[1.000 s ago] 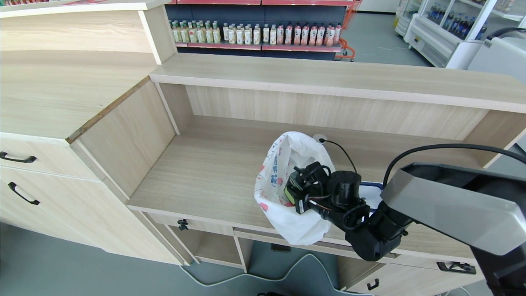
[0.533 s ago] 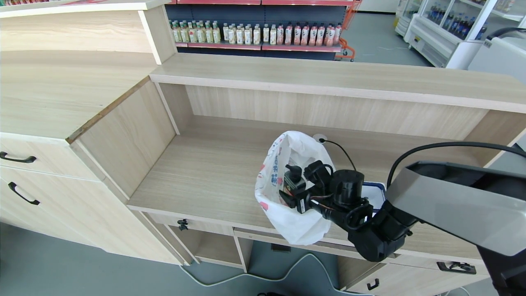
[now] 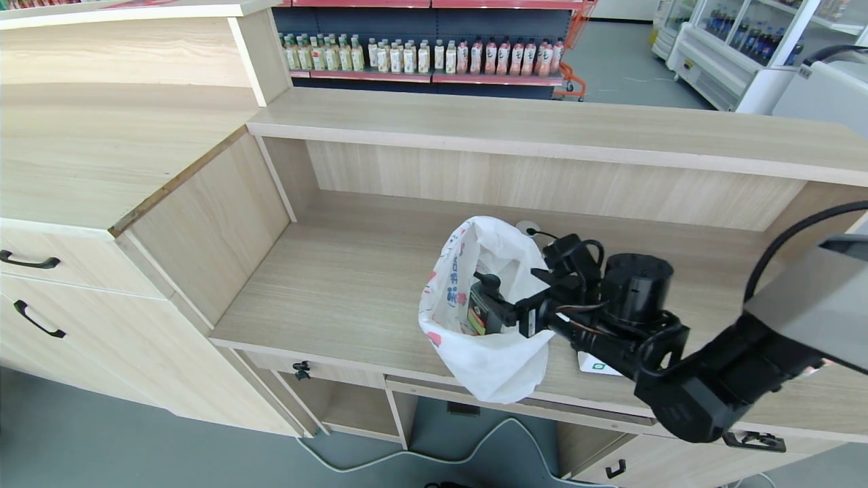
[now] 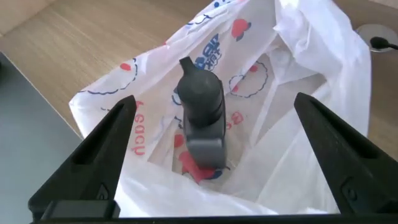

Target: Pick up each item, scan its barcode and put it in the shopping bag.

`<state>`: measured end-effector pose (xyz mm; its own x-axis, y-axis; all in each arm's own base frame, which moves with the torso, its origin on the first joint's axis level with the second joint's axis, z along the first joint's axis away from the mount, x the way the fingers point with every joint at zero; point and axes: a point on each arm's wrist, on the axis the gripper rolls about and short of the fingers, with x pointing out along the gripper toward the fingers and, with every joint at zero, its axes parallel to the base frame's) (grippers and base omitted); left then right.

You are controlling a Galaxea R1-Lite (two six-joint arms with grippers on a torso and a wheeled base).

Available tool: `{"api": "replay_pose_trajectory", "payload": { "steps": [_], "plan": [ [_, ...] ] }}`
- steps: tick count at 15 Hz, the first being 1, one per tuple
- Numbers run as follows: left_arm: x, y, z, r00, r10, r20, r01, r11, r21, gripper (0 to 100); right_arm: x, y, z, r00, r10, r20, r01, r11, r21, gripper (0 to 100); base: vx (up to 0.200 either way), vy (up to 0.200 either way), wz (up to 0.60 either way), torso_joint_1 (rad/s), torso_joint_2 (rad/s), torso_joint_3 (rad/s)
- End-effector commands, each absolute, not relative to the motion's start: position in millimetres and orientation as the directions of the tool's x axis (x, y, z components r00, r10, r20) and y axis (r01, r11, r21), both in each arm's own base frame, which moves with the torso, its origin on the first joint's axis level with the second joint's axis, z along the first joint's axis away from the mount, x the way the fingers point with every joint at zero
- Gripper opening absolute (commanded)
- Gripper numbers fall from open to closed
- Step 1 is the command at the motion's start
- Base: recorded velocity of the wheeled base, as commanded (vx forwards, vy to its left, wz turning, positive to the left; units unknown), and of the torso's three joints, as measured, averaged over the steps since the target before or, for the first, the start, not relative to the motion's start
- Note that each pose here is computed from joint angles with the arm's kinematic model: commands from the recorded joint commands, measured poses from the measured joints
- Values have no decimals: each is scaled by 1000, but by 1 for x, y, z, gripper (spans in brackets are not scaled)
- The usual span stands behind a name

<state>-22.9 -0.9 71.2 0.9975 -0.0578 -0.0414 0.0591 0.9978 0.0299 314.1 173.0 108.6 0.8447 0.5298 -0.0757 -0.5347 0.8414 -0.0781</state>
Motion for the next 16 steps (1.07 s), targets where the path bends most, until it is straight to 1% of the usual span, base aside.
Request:
{"api": "replay_pose_trajectory", "payload": {
  "steps": [1, 2, 3, 4, 6, 7, 8, 11, 13, 16],
  "plan": [
    [-23, -1, 71, 997, -58, -43, 60, 998, 30, 100, 260, 140, 160, 884, 467, 32, -466, 884, -46, 100, 0, 0, 0, 0, 0, 0],
    [-23, -1, 71, 997, -58, -43, 60, 998, 30, 100, 253, 131, 169, 911, 409, 51, -408, 913, -34, 100, 0, 0, 0, 0, 0, 0],
    [-23, -1, 71, 997, -58, -43, 60, 998, 30, 100, 237, 105, 183, 957, 284, 52, -283, 959, -25, 100, 0, 0, 0, 0, 0, 0],
    [-23, -1, 71, 997, -58, -43, 60, 998, 30, 100, 226, 85, 190, 976, 217, 30, -217, 976, -24, 100, 0, 0, 0, 0, 0, 0],
    [-23, -1, 71, 997, -58, -43, 60, 998, 30, 100, 207, 48, 185, 995, 87, -50, -89, 995, -34, 100, 0, 0, 0, 0, 0, 0],
    [-23, -1, 71, 997, -58, -43, 60, 998, 30, 100, 202, 41, 181, 996, 61, -67, -63, 997, -32, 100, 0, 0, 0, 0, 0, 0],
    [-23, -1, 71, 997, -58, -43, 60, 998, 30, 100, 187, 28, 171, 996, 10, -94, -12, 1000, -26, 100, 0, 0, 0, 0, 0, 0],
    [-23, -1, 71, 997, -58, -43, 60, 998, 30, 100, 164, 22, 170, 997, -5, -76, 3, 1000, -23, 100, 0, 0, 0, 0, 0, 0],
    [-23, -1, 71, 997, -58, -43, 60, 998, 29, 100, 159, 21, 172, 998, -6, -62, 5, 1000, -27, 100, 0, 0, 0, 0, 0, 0],
    [-23, -1, 71, 997, -58, -43, 60, 998, 30, 100, 150, 18, 172, 997, -20, -80, 18, 999, -30, 100, 0, -200, 0, 6, 4, 1]
  ]
}}
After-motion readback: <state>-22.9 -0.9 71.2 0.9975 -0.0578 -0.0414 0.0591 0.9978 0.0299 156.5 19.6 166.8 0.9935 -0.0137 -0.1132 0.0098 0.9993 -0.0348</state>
